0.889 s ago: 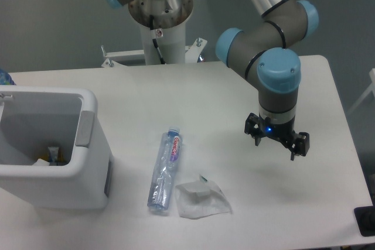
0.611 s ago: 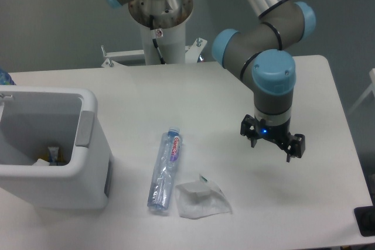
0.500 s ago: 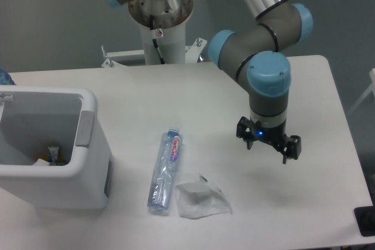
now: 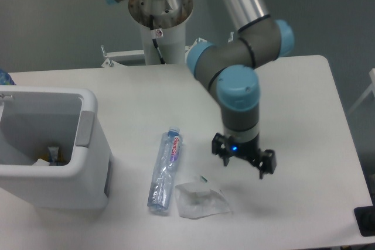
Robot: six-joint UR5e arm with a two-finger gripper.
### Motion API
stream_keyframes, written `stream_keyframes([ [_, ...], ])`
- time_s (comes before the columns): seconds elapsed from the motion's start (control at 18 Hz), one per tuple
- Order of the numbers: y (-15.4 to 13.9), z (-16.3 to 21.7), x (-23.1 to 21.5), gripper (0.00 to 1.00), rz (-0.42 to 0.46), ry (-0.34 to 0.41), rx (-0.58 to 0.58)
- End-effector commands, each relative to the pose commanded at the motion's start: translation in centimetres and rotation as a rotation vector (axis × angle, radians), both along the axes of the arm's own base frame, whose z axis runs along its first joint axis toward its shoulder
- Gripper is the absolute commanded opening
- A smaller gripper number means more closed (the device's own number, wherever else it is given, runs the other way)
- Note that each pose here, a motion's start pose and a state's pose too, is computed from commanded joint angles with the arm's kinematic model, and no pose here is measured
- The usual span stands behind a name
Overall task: Place the trash in the trash can
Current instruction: 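Move the open gripper down over the crumpled white tissue, then close the gripper on the white tissue and lift it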
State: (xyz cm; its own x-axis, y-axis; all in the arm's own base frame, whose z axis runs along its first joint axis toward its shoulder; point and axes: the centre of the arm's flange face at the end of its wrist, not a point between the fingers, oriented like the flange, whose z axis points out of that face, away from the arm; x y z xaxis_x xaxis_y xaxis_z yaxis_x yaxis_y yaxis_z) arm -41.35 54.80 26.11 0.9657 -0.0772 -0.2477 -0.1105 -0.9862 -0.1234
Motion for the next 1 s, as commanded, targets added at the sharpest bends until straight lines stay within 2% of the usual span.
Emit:
stream_keyframes([
  [0.17, 0.1, -2.1, 0.0, 1.0, -0.016, -0.017, -0.021],
  [0.56, 3.5, -5.5, 1.8, 0.99, -0.094, -0.039, -0.051],
  [0.61, 3.5, -5.9, 1.9, 0.9, -0.095, -0.044, -0.055],
  [0.67, 3.6, -6.1, 2.0, 0.71, -0.095, -0.045, -0.058],
  [0.78, 3.8, -6.6, 2.5, 0.41, -0.103, -0.051, -0.064],
  [0.83, 4.0, -6.8, 2.6, 0.35, -0.106, -0.052, -0.066],
  [0.94, 4.0, -6.8, 2.7, 0.09, -0.109, -0.054, -0.066],
  [1.0, 4.0, -6.7, 2.7, 0.09, -0.109, -0.053, -0.065],
])
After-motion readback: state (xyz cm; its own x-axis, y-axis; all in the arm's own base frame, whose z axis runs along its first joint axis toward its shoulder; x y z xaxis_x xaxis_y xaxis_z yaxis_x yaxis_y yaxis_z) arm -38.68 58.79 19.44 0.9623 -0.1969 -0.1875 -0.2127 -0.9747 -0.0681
